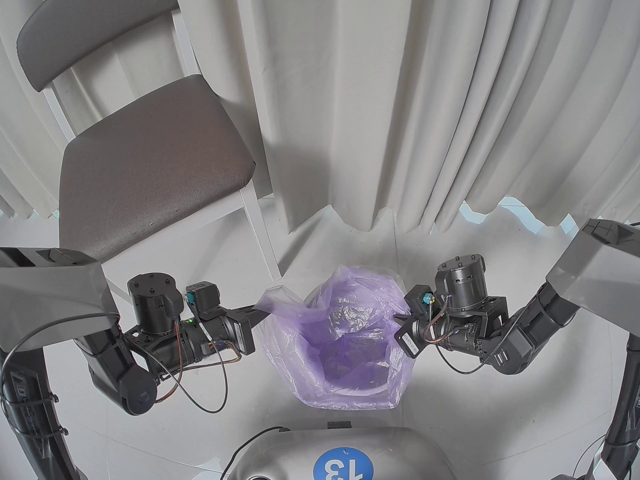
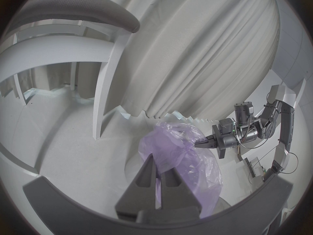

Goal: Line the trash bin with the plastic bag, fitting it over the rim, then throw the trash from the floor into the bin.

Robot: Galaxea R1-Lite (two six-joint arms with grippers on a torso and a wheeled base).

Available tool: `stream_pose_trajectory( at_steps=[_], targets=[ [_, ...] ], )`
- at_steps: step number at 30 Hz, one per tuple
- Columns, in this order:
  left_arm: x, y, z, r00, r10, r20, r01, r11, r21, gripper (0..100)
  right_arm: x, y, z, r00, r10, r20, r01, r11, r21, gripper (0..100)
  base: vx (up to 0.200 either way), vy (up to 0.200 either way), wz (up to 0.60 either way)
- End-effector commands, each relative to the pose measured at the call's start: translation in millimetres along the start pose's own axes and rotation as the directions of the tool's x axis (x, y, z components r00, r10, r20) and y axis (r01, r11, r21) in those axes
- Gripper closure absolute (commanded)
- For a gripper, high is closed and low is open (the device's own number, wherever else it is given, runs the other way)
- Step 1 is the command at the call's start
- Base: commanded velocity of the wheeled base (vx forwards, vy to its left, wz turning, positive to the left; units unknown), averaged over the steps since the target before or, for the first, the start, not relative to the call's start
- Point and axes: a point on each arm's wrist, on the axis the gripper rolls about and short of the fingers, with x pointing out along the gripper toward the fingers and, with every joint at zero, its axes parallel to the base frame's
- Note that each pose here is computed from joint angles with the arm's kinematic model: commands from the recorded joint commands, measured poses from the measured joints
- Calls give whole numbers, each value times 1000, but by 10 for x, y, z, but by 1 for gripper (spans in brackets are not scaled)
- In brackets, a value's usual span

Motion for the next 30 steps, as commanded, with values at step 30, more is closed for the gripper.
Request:
stream_pose_trajectory(
  at_steps=[30],
  targets=[
    [-17, 328, -322, 991, 92, -98, -70, 975, 209, 100, -326, -261, -551, 988, -86, -130, 80, 995, -55, 100, 0, 0, 0]
  ],
)
